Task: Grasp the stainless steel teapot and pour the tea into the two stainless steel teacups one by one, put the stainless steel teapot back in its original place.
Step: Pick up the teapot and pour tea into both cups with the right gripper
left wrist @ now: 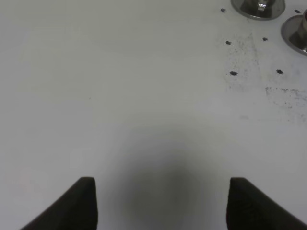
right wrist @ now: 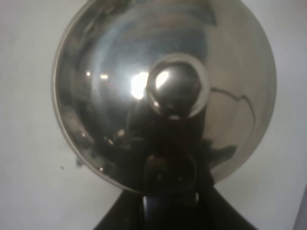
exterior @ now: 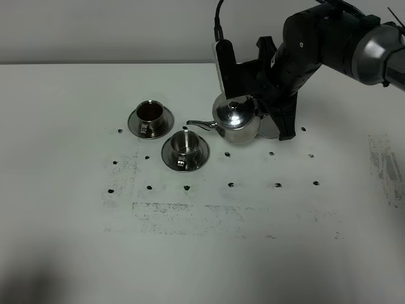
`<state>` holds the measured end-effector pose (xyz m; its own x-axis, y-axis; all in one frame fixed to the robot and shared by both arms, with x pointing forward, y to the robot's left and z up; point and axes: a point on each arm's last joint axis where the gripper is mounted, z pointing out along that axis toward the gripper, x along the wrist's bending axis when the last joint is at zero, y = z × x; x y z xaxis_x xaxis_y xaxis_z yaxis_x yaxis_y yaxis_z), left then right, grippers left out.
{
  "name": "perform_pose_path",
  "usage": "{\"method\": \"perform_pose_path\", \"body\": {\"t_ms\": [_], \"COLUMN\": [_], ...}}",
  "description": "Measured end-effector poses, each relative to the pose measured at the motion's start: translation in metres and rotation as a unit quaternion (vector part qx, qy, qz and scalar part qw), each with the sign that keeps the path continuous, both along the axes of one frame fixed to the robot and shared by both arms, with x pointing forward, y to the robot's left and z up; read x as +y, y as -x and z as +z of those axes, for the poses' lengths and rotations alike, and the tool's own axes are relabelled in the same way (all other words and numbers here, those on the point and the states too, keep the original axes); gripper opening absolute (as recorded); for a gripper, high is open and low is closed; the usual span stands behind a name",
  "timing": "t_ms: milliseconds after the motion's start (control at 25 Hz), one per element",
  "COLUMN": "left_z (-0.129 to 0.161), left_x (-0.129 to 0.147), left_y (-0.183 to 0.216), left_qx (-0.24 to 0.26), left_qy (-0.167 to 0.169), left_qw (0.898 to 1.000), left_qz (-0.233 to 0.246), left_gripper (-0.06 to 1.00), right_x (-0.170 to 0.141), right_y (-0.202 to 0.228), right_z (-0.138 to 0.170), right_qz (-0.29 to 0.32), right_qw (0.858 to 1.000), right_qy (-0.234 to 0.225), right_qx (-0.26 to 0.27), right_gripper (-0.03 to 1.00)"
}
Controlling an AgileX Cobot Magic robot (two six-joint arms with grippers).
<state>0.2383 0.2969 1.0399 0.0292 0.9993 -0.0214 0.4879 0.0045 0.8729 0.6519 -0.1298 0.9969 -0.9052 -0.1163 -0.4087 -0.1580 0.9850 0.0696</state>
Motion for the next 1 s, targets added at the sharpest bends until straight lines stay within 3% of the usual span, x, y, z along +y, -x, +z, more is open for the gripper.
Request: {"method": "perform_pose_path", "body": {"t_ms": [320, 1000], "left_z": [0.000, 0.000], "left_x": [0.000, 0.000], "left_y": [0.000, 0.000], "left_qx": [0.000, 0.000], "left_qy": [0.000, 0.000], "left_qw": [1.000, 1.000], "left_qz": [0.000, 0.000], "left_gripper": [0.56, 0.56], "right_x": [0.000, 0.027], "right_y": [-0.010, -0.007], "right_z": [0.003, -0.004], "right_qz": [0.048, 0.098], "right_qw": [0.997, 0.987], "right_qy": [0.055, 0.118], "right_qx": [-0.031, -0.055], "right_gripper": [0.20, 0.20]}}
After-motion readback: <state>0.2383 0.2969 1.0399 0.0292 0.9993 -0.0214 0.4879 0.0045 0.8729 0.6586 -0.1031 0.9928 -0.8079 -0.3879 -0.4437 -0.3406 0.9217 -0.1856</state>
